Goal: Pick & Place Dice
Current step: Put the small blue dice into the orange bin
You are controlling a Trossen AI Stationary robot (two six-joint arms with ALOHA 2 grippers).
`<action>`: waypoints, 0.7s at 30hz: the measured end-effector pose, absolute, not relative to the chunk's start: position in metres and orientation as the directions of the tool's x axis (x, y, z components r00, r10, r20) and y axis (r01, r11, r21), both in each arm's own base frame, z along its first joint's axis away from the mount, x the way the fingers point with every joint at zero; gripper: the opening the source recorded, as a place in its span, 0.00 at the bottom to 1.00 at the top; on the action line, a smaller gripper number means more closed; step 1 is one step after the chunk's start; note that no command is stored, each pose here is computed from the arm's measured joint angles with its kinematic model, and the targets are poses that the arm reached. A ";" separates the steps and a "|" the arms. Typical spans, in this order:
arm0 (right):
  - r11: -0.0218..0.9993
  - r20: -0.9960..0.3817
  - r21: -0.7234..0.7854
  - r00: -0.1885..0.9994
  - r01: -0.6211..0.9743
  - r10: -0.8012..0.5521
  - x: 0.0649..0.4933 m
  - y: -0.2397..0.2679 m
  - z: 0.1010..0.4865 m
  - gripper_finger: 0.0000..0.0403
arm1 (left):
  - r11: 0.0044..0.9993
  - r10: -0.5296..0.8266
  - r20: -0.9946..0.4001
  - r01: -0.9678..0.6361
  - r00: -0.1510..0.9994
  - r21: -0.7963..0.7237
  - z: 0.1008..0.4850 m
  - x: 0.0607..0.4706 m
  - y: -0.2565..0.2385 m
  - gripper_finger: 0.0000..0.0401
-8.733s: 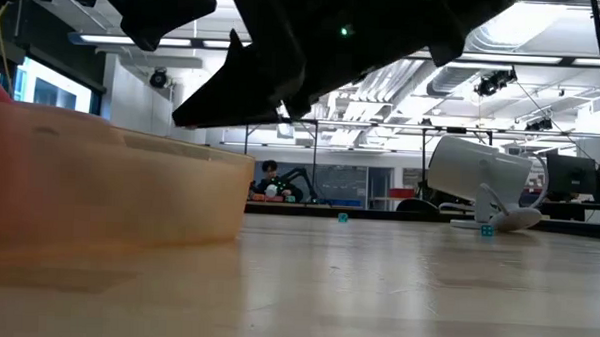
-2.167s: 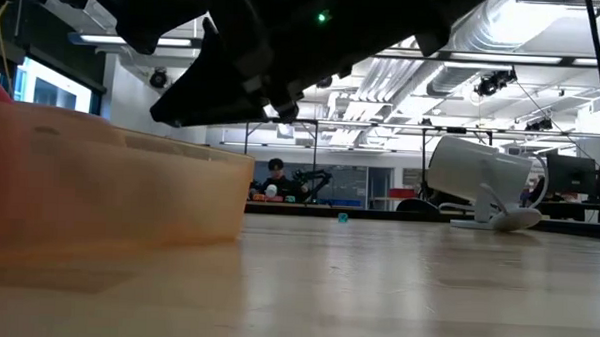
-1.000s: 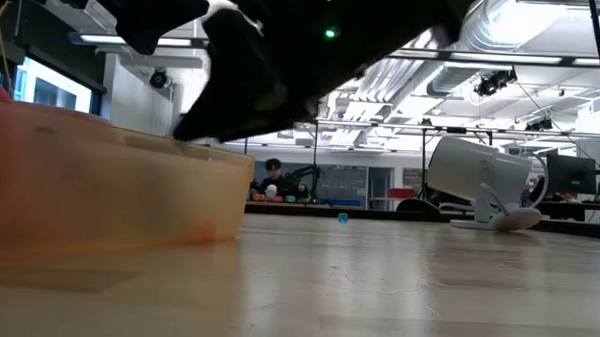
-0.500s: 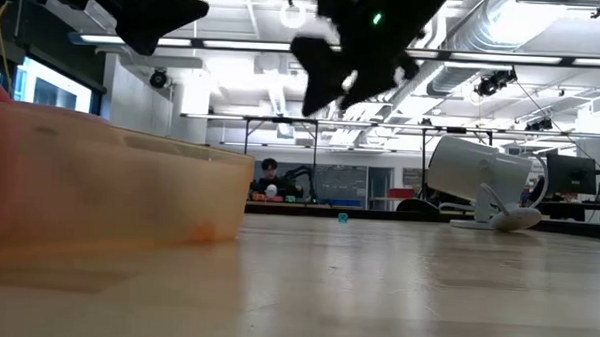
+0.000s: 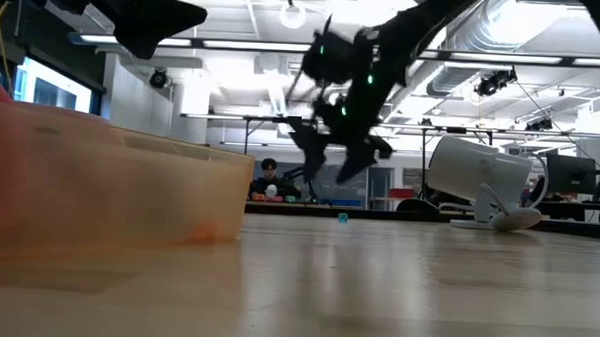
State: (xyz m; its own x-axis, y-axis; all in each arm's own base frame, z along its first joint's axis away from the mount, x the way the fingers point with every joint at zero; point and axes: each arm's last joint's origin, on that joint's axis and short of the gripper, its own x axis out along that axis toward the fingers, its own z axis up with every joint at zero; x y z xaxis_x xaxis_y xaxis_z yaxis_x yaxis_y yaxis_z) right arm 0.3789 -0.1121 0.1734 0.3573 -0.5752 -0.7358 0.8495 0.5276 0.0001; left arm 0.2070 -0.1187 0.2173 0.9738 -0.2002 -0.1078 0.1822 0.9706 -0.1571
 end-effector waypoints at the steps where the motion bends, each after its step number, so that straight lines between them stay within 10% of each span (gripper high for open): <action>1: 0.524 -0.754 -0.022 0.330 0.851 -0.568 0.375 -0.116 0.169 0.78 | 0.971 -0.200 -0.107 0.182 0.974 -0.158 0.217 0.207 -0.119 0.99; 21: 0.384 -0.799 -0.060 0.186 0.922 -0.571 0.369 -0.143 0.128 0.78 | 0.975 -0.198 -0.132 0.182 0.971 -0.130 0.215 0.207 -0.119 0.99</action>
